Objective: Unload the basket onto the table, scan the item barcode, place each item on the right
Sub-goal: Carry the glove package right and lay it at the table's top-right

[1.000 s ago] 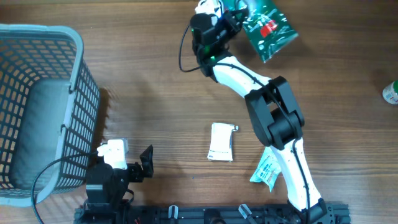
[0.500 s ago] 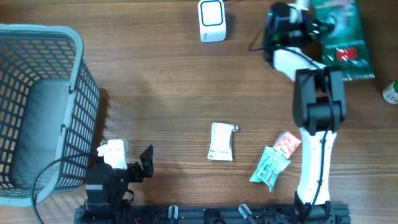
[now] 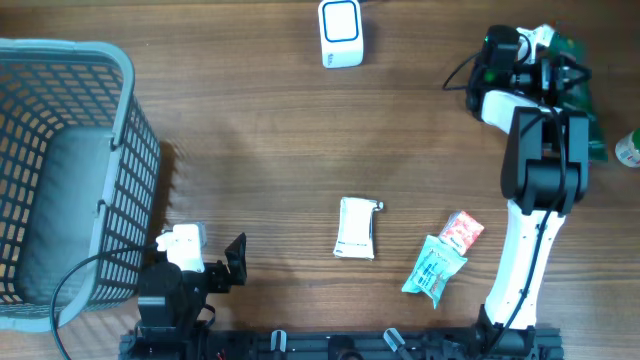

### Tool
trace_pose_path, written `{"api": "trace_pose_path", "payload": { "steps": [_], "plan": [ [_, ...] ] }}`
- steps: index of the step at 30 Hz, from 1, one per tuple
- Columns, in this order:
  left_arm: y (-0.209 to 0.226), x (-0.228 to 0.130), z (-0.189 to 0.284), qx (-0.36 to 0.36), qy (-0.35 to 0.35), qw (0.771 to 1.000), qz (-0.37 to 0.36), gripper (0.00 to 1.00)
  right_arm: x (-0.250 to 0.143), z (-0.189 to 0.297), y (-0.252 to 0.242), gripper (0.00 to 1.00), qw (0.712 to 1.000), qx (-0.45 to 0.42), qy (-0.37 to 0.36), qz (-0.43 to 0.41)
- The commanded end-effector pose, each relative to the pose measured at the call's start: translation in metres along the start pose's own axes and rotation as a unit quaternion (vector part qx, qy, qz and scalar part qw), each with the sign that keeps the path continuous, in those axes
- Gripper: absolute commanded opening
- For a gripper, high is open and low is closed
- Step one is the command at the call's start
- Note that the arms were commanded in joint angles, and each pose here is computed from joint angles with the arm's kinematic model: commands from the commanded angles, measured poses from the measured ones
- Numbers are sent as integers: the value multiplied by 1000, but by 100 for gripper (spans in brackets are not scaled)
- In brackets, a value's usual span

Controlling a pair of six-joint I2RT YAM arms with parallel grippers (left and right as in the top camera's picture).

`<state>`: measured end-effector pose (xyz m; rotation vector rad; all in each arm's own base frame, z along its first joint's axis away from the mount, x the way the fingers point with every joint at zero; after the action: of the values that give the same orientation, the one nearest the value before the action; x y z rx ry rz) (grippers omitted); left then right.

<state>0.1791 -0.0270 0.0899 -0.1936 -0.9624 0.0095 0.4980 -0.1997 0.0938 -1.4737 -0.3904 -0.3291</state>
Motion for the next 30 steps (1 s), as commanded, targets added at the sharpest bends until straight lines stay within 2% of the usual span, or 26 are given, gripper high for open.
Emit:
{"api": "trace_pose_path", "payload": {
  "steps": [1,4,8,14,18,20,24,26,27,30],
  "plan": [
    [0,0,0,0,-2,1000,3,100,12,-4,-21,100,999,-1,-6,-49],
    [0,0,0,0,-2,1000,3,100,27,-2,-50,100,996,-8,-12,-87],
    [0,0,0,0,-2,1000,3,100,50,3,-120,100,986,-17,-20,-166],
    [0,0,0,0,-2,1000,3,100,59,12,-223,100,962,-35,-19,-270],
    [0,0,0,0,-2,1000,3,100,65,47,-248,100,949,-23,-30,-314],
    [0,0,0,0,-2,1000,3,100,77,78,-236,100,954,6,-60,-295],
    [0,0,0,0,-2,1000,3,100,102,160,-186,100,959,111,-166,-200],
    [0,0,0,0,-2,1000,3,100,107,206,-182,100,949,142,-205,-195],
    [0,0,0,0,-2,1000,3,100,110,245,-184,100,938,166,-239,-187],
    [0,0,0,0,-2,1000,3,100,105,327,-203,100,911,210,-313,-166]
  ]
}}
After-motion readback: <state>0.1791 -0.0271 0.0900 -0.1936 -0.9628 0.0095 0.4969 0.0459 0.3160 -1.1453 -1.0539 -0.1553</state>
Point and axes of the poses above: each gripper's point midway between its finger pads, its own z axis back along the fingers, its own y axis along the line the jaws close on, x = y × z, the point moved 1 cm from there along z, back along the fingers, and after that the axes turned 4 degrees about -z, right-handed, at the moved point
